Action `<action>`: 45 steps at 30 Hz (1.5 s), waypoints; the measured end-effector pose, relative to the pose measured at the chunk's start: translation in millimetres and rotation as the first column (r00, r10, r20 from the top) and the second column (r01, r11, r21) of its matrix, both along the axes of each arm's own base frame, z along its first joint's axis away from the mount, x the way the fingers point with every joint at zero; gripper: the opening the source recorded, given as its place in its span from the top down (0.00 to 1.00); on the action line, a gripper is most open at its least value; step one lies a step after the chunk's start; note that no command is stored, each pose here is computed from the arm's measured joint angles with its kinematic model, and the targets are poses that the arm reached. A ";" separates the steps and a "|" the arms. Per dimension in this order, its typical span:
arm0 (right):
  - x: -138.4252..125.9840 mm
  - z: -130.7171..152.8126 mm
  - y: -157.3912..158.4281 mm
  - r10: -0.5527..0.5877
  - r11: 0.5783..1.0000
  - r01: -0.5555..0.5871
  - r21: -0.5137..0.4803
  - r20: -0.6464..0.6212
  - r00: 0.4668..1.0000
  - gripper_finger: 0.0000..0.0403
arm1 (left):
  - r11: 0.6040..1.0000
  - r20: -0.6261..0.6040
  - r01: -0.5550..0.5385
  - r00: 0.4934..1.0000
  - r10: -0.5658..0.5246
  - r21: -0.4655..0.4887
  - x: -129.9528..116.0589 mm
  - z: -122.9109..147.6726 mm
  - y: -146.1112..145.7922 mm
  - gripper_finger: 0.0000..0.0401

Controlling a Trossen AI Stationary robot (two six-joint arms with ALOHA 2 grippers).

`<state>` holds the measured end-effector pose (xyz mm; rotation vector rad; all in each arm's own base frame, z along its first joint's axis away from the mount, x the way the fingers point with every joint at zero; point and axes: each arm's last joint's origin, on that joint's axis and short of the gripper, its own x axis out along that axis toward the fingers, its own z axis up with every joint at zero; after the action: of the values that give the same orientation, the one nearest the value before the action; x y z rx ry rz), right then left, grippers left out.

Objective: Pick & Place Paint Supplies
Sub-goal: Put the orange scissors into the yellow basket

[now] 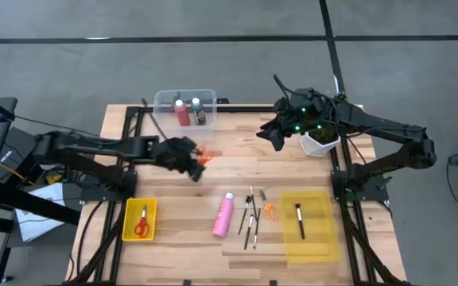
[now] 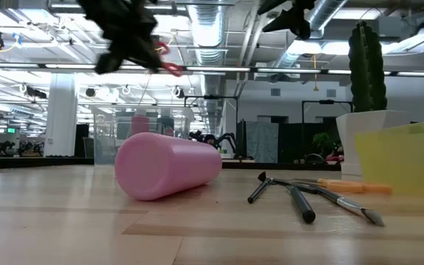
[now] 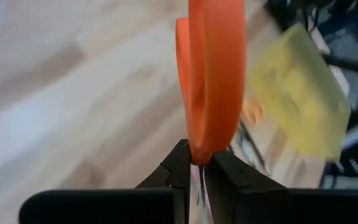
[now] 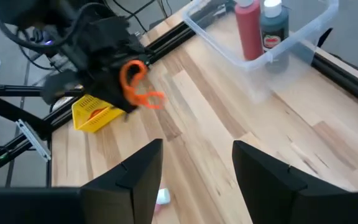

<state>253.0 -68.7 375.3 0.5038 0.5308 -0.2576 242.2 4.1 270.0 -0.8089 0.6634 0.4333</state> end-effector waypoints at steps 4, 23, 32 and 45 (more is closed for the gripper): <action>-1.5 -0.3 -4.9 -0.016 1.000 0.016 -0.004 -0.003 1.000 0.53 | 0.997 -0.098 -0.009 0.995 0.001 -0.083 -37.8 7.2 -17.3 0.95; -4.1 -0.7 -12.7 -0.045 0.999 0.045 -0.001 -0.006 0.999 0.53 | 0.917 -0.471 -0.238 0.880 0.065 -0.319 -112.3 -5.7 -106.2 0.95; -4.0 -0.8 -12.7 -0.044 0.999 0.044 -0.001 -0.007 0.999 0.53 | 0.910 -0.602 -0.290 0.796 0.058 -0.296 -124.9 -22.1 -141.3 0.95; -4.0 -0.8 -12.7 -0.041 0.999 0.041 -0.006 -0.008 0.999 0.54 | 0.923 -0.658 -0.302 0.749 0.076 -0.238 -123.5 -33.0 -150.1 0.95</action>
<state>248.9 -81.4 374.5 0.5080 0.5277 -0.3001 118.7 -145.9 237.1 -1.0642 1.3297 0.8229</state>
